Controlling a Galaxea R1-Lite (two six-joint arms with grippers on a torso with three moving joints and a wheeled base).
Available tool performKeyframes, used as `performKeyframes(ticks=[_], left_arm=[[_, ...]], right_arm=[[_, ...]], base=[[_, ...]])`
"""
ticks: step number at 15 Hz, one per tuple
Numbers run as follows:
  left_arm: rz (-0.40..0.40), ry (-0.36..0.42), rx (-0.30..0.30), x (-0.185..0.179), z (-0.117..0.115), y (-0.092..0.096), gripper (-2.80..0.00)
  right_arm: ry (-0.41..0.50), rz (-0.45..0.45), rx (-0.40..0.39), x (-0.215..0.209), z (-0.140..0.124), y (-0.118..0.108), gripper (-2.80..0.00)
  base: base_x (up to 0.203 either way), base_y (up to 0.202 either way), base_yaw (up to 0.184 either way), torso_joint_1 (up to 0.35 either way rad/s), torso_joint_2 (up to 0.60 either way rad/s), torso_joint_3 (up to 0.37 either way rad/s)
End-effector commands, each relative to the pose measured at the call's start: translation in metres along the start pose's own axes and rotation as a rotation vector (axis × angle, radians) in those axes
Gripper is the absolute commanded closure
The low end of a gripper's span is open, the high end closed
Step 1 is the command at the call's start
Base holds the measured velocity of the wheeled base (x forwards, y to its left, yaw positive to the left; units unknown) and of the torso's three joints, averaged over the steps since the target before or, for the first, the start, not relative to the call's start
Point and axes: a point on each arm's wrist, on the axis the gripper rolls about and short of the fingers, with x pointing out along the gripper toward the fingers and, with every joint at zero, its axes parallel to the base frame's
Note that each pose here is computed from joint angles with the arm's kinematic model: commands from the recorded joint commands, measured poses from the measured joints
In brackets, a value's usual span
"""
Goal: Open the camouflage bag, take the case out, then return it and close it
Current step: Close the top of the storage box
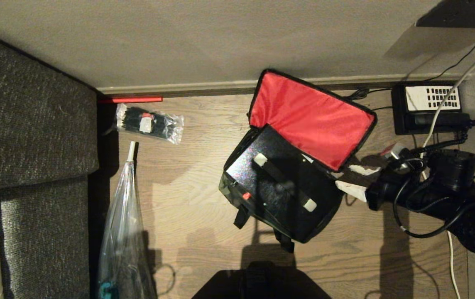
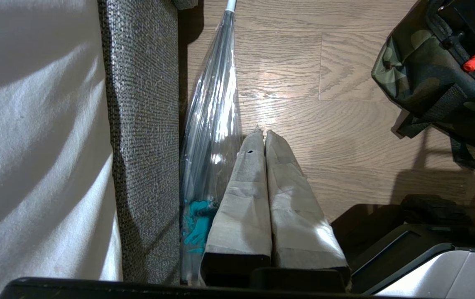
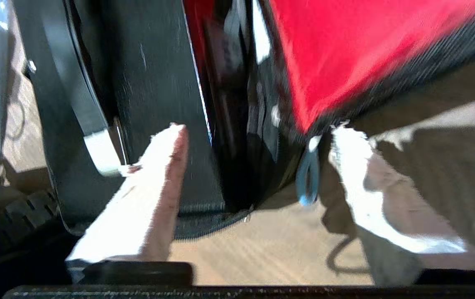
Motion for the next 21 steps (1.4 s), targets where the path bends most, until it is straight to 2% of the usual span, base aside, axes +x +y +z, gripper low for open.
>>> performKeyframes(ticks=[1,5,8,9,13,15,17,19,21], left_arm=[[0.001,0.003,-0.001,0.0,-0.001,0.0,0.0],[0.001,0.003,-0.001,0.0,-0.001,0.0,0.0],[0.001,0.003,-0.001,0.0,-0.001,0.0,0.0],[0.001,0.003,-0.001,0.0,-0.001,0.0,0.0],[0.001,0.003,-0.001,0.0,-0.001,0.0,0.0],[0.001,0.003,-0.001,0.0,-0.001,0.0,0.0],[0.001,0.003,-0.001,0.0,-0.001,0.0,0.0],[0.001,0.003,-0.001,0.0,-0.001,0.0,0.0],[0.001,0.003,-0.001,0.0,-0.001,0.0,0.0]], right_arm=[[-0.048,-0.009,-0.04,-0.006,0.02,-0.001,-2.8],[-0.097,0.002,-0.065,-0.001,0.043,-0.012,-2.8],[-0.153,-0.002,-0.017,0.011,0.059,-0.028,-2.8],[-0.192,-0.008,-0.025,0.014,0.07,-0.034,-2.8],[-0.341,0.069,-0.142,0.021,0.119,-0.054,-2.8],[-0.368,0.095,-0.194,0.026,0.143,-0.055,-2.8],[-0.343,0.119,-0.231,0.037,0.148,-0.056,-2.8],[-0.339,0.125,-0.316,0.051,0.149,-0.061,-2.8],[-0.312,0.128,-0.38,0.067,0.137,-0.067,-2.8]], base=[[0.0,0.0,0.0,0.0,0.0,0.0],[0.0,0.0,0.0,0.0,0.0,0.0],[0.0,0.0,0.0,0.0,0.0,0.0],[0.0,0.0,0.0,0.0,0.0,0.0],[0.0,0.0,0.0,0.0,0.0,0.0],[0.0,0.0,0.0,0.0,0.0,0.0],[0.0,0.0,0.0,0.0,0.0,0.0],[0.0,0.0,0.0,0.0,0.0,0.0],[0.0,0.0,0.0,0.0,0.0,0.0]])
